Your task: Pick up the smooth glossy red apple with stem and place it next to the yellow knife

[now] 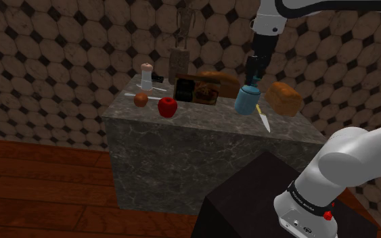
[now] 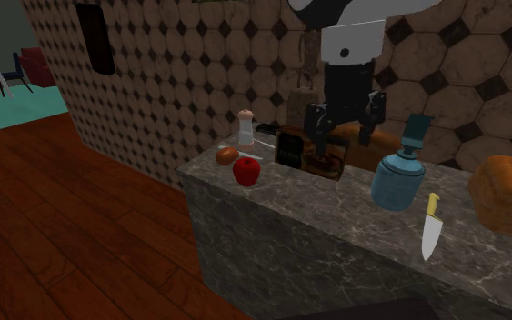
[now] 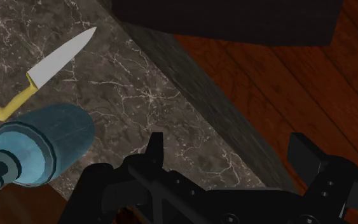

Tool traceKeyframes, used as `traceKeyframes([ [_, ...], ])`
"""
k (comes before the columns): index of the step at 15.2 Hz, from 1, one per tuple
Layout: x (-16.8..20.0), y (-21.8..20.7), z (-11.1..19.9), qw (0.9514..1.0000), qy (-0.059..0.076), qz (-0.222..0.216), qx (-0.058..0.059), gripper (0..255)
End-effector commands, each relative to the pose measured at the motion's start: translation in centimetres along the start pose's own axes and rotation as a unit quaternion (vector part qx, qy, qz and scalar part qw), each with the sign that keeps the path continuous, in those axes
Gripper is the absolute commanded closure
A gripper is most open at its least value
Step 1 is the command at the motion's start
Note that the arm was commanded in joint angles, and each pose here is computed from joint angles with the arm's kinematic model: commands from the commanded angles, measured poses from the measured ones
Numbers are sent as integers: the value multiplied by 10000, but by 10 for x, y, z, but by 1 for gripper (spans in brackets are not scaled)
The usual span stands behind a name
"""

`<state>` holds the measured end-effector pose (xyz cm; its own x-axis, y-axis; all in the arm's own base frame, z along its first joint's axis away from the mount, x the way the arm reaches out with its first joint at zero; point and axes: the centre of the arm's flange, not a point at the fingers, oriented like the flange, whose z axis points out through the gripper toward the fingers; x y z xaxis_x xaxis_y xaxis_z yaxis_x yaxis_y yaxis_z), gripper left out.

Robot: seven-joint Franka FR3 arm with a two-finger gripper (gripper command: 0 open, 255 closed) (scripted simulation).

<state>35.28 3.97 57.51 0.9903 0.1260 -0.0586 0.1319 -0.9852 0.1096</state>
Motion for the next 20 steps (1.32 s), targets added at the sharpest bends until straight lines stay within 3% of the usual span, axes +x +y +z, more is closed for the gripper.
traceKeyframes([
  [1,27,-9,8,10000,-2,16,9,0],
  [20,248,-102,83,9999,-57,149,53,0],
])
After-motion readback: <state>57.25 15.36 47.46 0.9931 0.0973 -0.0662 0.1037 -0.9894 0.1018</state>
